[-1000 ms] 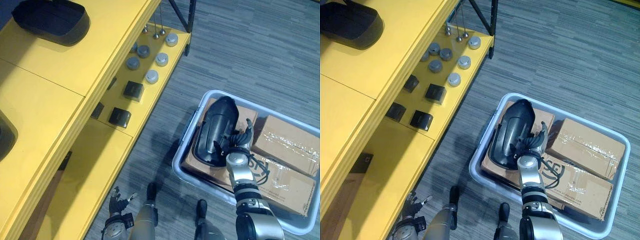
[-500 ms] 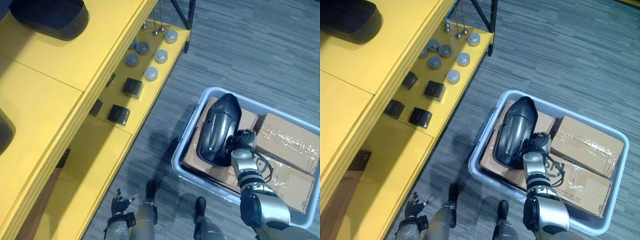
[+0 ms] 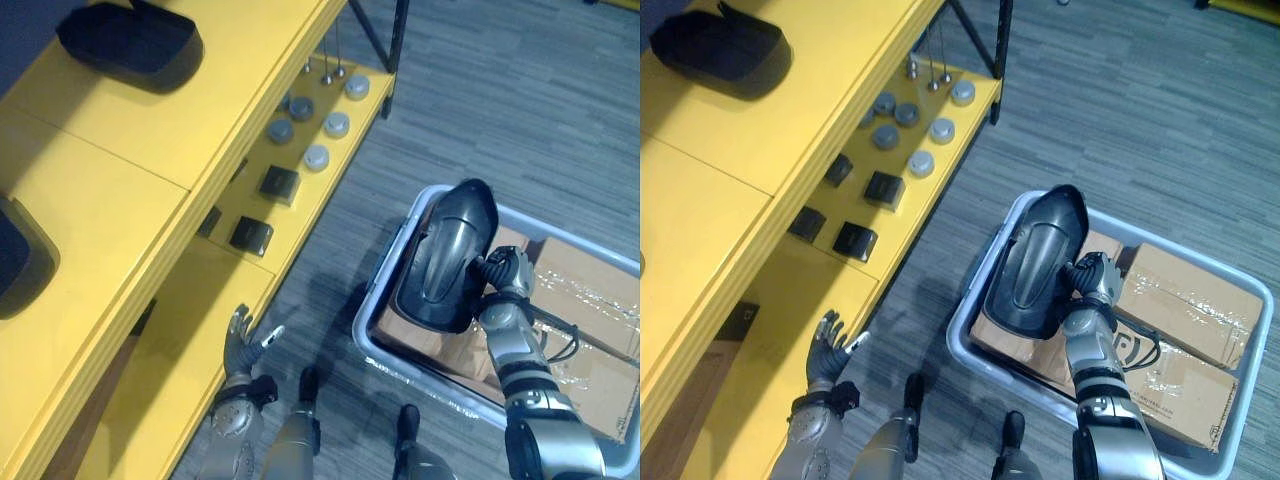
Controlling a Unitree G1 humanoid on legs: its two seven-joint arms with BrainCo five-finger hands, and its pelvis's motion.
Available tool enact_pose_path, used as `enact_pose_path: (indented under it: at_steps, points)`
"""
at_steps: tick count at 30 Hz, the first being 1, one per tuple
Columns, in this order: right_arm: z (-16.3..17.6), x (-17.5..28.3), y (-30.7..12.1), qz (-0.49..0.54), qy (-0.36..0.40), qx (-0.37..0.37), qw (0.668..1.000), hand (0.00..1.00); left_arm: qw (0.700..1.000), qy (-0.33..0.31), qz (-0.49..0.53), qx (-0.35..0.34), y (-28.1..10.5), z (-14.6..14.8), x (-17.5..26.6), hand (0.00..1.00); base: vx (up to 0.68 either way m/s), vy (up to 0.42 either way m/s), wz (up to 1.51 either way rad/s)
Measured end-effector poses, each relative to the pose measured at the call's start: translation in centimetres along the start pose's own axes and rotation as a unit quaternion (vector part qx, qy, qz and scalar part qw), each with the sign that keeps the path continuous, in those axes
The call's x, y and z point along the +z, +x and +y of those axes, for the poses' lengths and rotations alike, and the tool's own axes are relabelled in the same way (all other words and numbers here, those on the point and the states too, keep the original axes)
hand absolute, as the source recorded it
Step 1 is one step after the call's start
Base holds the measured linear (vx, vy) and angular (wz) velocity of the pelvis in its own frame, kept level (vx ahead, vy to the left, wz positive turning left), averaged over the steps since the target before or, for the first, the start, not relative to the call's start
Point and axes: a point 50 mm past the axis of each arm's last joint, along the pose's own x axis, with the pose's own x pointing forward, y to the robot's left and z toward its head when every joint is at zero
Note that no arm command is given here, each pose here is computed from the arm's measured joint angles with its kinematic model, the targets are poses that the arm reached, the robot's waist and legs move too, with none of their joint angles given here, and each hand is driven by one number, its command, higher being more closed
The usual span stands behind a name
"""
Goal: Walk over and take plastic housings, then place them on the shelf
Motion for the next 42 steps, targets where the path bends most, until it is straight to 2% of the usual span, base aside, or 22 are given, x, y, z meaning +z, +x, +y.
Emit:
enact_pose_path:
  at_steps: [6, 8, 11, 20, 30, 34, 35, 42]
  points:
    - [1.9, 0.4, -2.3, -0.054, -0.051, 0.061, 0.995, 1.0, 0.99, -0.071, 0.014, -0.123, 1.1, -3.3, 0.9, 0.0, 0.05, -0.025, -0.02]
    - [2.2, 1.1, -2.8, -0.074, -0.05, 0.073, 0.993, 1.0, 0.98, -0.096, 0.035, -0.17, 2.0, -5.1, 0.9, 0.0, 0.06, -0.022, -0.07]
    - [2.0, 3.5, -3.3, -0.126, -0.032, 0.068, 0.989, 1.0, 0.969, -0.119, 0.072, -0.202, 2.9, -6.5, 0.4, 0.0, 0.03, -0.015, -0.08]
    - [5.3, 5.8, -6.3, -0.19, -0.027, 0.144, 0.971, 1.0, 0.928, -0.193, 0.183, -0.263, 2.1, -9.0, -1.9, 0.0, -0.02, -0.015, -0.12]
    - [6.9, 5.3, -8.1, -0.194, -0.039, 0.192, 0.961, 1.0, 0.909, -0.248, 0.193, -0.274, 2.7, -9.1, -1.3, 0.0, -0.03, 0.004, -0.02]
    - [7.2, 4.9, -8.6, -0.21, -0.064, 0.209, 0.953, 1.0, 0.911, -0.209, 0.197, -0.295, 2.8, -8.7, -1.2, 0.0, 0.0, 0.001, 0.01]
    - [7.3, 4.7, -8.7, -0.213, -0.072, 0.216, 0.95, 1.0, 0.912, -0.185, 0.198, -0.307, 2.9, -8.7, -1.1, 1.0, -0.03, 0.006, 0.04]
    - [6.9, 4.6, -9.4, -0.246, -0.097, 0.226, 0.938, 1.0, 0.915, -0.041, 0.205, -0.344, 3.0, -7.6, -1.2, 1.0, 0.0, 0.001, 0.0]
